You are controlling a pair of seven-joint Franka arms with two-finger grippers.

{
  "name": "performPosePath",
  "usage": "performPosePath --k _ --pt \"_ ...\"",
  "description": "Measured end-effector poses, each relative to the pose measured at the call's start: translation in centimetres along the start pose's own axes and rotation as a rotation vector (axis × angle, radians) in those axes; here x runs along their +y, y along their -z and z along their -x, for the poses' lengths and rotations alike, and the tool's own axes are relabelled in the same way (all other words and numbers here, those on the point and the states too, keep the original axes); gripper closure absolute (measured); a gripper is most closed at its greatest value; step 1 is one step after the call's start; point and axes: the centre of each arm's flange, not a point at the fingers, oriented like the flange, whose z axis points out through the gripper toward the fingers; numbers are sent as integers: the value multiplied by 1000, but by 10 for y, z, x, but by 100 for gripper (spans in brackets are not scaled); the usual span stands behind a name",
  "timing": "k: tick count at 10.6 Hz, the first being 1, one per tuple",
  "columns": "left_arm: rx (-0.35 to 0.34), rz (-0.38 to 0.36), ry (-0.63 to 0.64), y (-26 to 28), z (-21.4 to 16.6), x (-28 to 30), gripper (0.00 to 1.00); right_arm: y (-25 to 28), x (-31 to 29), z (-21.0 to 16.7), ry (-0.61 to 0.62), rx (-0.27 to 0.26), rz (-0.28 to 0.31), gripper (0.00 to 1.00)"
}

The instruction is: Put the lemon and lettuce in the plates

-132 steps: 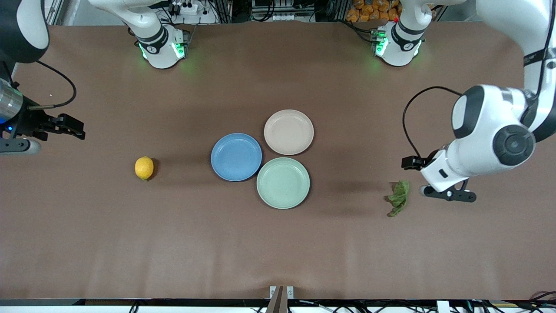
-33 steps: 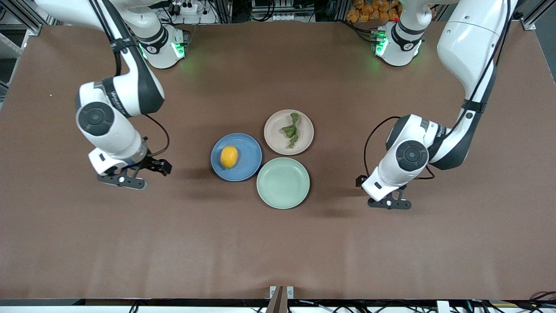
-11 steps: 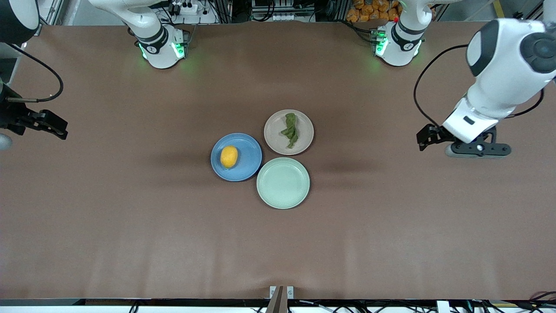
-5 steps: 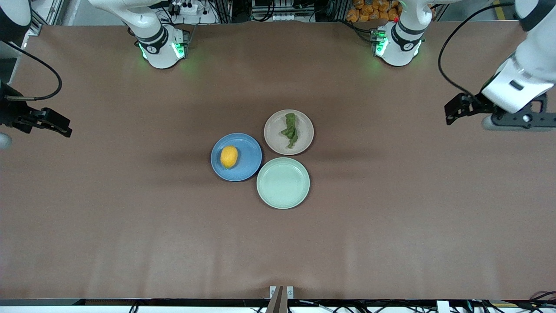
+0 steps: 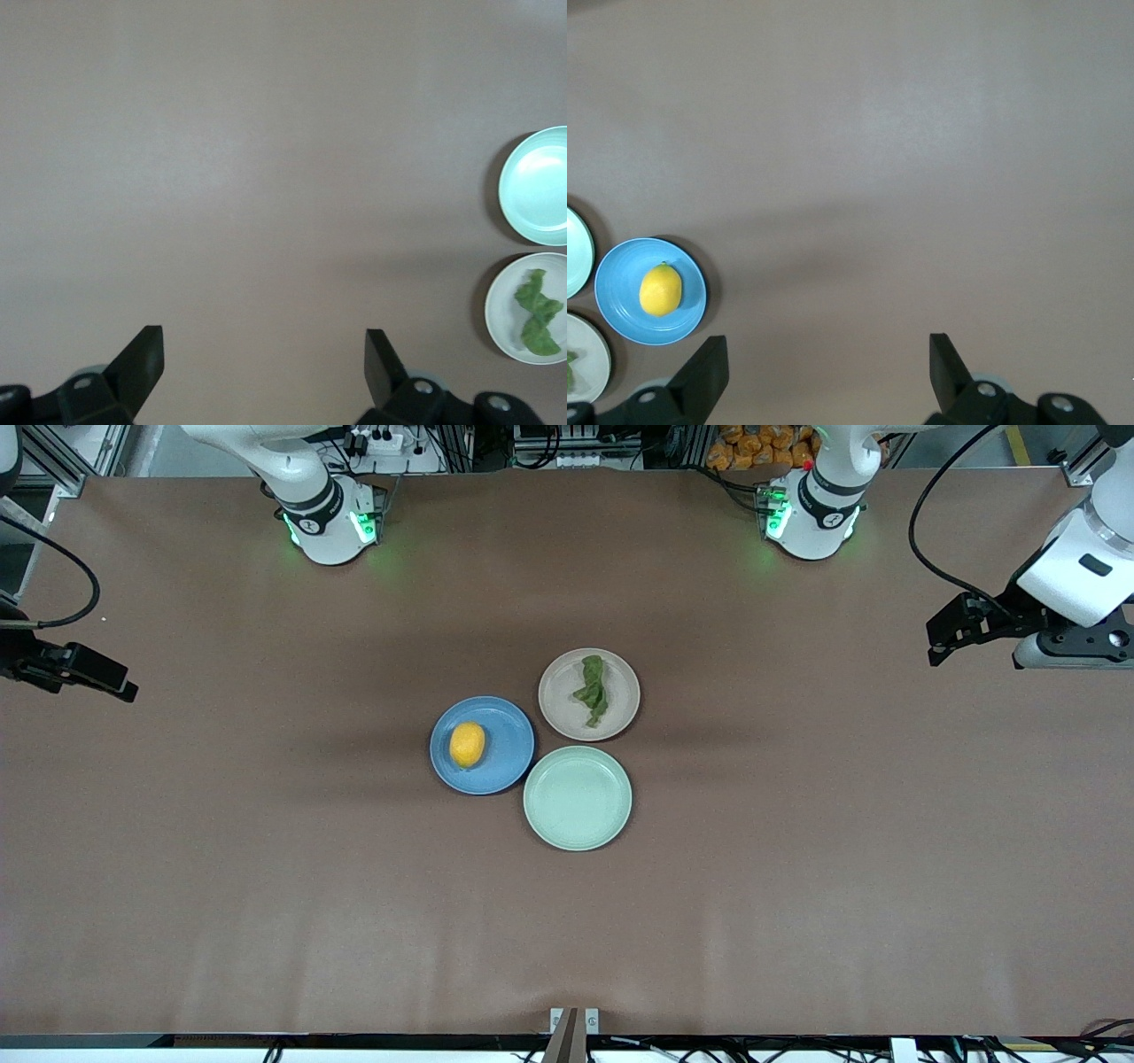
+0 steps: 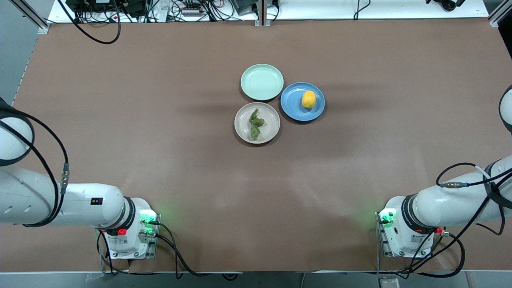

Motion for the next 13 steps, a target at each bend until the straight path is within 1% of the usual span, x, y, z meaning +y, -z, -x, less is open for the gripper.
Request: performPosePath --k 1,2,8,13 --pt "-28 11 1 2 0 1 0 -1 -1 1 1 -8 -1 0" --pt "-41 13 3 6 -2 -1 0 -1 -1 2 2 -13 -1 0" --pt "-47 16 8 7 -9 -5 0 -4 -22 7 43 -38 5 0" --pt "-44 16 7 10 -9 -5 0 -1 -21 8 45 -34 16 0"
